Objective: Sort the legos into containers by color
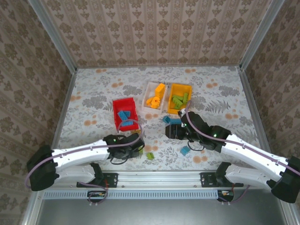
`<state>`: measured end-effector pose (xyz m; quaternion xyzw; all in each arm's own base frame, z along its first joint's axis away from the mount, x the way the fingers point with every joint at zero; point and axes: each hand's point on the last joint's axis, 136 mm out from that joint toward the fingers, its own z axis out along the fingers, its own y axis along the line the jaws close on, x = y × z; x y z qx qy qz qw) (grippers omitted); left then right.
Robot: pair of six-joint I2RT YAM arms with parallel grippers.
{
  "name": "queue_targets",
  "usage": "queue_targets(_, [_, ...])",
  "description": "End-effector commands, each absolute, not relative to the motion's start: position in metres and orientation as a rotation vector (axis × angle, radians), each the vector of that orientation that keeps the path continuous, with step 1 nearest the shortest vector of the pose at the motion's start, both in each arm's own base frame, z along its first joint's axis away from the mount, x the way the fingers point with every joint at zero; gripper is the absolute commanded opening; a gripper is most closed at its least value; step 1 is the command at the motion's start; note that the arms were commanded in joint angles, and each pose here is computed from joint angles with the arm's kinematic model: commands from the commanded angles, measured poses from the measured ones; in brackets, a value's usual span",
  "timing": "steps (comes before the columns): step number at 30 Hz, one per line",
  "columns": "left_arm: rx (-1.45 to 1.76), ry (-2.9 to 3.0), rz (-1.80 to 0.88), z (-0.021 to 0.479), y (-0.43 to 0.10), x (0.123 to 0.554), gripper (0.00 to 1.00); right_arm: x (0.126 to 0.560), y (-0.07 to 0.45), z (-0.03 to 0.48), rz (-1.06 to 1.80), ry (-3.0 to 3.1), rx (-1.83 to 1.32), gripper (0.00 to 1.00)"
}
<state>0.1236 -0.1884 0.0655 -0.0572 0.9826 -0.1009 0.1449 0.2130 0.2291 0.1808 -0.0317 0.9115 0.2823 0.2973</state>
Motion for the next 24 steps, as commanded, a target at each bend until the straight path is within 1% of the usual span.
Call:
queue_targets(1, [-0.080, 2.745, -0.247, 0.108, -0.184, 0.144, 0.25, 0.216, 0.249, 0.231, 0.913, 2.250, -0.169, 0.68])
queue_targets(5, [-0.053, 2.720, -0.323, 0.139, -0.197, 0.175, 0.25, 0.225, 0.254, 0.257, 0.912, 2.174, -0.203, 0.70])
queue_targets(7, [-0.026, 2.690, -0.377, 0.156, -0.209, 0.203, 0.25, 0.232, 0.254, 0.267, 0.890, 2.156, -0.201, 0.70])
queue_targets(12, [0.121, 2.637, -0.339, 0.183, -0.238, 0.286, 0.25, 0.261, 0.242, 0.274, 0.802, 2.150, -0.117, 0.71])
queue_targets(16, [0.178, 2.634, -0.308, 0.175, -0.253, 0.350, 0.25, 0.288, 0.224, 0.268, 0.745, 2.177, 0.004, 0.71])
queue_targets(19, [0.227, 2.630, -0.332, 0.170, -0.269, 0.387, 0.25, 0.302, 0.218, 0.270, 0.738, 2.180, 0.046, 0.71])
queue_targets(24, [0.313, 2.655, -0.292, 0.151, -0.287, 0.422, 0.27, 0.312, 0.214, 0.270, 0.733, 2.186, 0.076, 0.71])
